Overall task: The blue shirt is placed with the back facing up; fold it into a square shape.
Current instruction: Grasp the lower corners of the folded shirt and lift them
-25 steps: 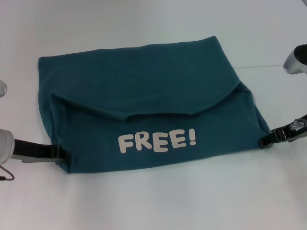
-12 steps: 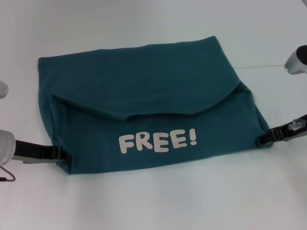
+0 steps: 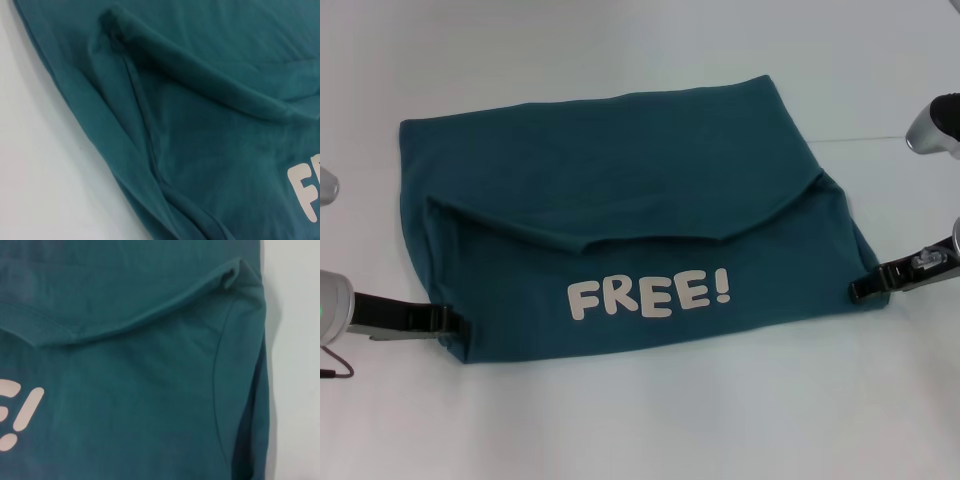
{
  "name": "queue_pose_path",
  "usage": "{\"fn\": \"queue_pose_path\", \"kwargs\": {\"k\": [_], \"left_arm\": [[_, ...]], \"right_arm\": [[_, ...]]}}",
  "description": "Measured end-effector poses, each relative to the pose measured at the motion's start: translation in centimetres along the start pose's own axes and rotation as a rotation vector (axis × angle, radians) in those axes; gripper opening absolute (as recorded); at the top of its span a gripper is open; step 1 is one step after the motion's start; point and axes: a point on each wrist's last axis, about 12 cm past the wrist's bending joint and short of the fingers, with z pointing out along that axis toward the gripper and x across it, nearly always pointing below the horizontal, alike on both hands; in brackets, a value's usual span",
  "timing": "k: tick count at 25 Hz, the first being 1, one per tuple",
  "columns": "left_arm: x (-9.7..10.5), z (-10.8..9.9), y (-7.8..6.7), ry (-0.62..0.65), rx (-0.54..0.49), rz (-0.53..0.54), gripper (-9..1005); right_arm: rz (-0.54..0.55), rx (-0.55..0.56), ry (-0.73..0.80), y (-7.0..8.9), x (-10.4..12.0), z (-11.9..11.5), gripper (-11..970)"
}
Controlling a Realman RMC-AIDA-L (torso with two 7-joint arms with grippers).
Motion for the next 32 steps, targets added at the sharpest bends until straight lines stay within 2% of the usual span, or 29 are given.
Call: {"fn": "queue_pose_path", "kwargs": {"k": [14,25,30,32], "left_arm": [[-0.3,0.0,-0.2,-0.004,0.001,0.007,118],[-0.2,0.0,-0.1,-0.002,0.001,0.004,119],[-0.1,0.0,-0.1,-0.002,0.000,0.004,119],[-0.1,0.0,0.0,-0.002,0.000,0.009,118]], "right_arm": [[0.007,0.000,0.008,0.1,0.1,0.6,455],[0.010,-0.018,0.004,0.4,0.3,1.2,393],[0.005,-0.023,-0.001,0.4,0.2,1.3,177],[0.001,-0.025,-0.002,0.4,0.3,1.3,132]]}}
